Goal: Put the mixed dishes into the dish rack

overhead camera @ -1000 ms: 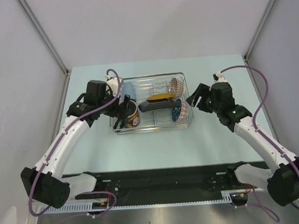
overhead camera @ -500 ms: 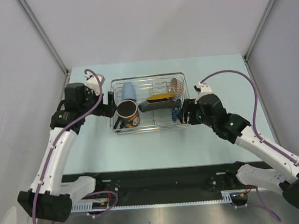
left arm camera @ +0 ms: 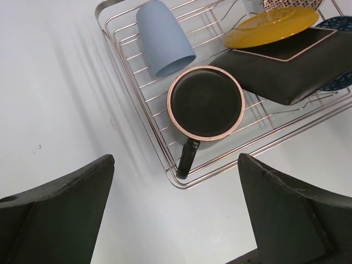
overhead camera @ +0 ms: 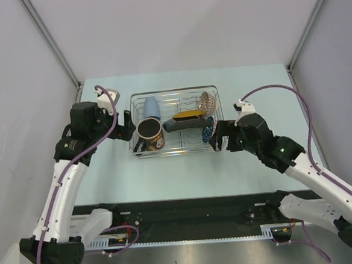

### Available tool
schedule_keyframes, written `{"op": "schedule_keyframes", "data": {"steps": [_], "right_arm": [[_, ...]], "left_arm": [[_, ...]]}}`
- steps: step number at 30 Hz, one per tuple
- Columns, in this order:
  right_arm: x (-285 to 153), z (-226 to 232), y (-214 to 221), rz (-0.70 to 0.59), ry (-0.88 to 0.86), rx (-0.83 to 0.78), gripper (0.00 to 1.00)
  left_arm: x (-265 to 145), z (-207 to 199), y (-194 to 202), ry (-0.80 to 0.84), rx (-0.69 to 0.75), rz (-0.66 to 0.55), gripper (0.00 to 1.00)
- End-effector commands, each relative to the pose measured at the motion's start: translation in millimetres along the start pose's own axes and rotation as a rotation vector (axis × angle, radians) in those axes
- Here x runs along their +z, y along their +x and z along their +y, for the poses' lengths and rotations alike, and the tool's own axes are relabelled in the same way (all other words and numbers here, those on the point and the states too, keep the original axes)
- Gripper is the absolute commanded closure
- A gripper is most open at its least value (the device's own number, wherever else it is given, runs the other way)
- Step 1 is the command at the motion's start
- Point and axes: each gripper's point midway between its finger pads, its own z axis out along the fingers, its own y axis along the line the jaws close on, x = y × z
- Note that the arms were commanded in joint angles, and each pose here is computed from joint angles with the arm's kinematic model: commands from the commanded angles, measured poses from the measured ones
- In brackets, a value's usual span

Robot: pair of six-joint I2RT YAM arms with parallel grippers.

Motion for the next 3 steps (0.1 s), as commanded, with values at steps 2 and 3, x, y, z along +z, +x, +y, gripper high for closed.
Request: {"op": "schedule_keyframes", "data": {"steps": [2,3], "right_arm": [[-17.4,11.1,-22.6,-0.068,-0.026,-0.016,0.00],[-18.7,11.9,-22.9,-0.070,-0.030,-0.022,0.00]], "left_arm": [[-7.4,1.2,-6.4,-0.015,0.014,-0.037,0.00],[-8.2,1.6,-7.2,-0.018,0.015,-0.041,0.00]]}}
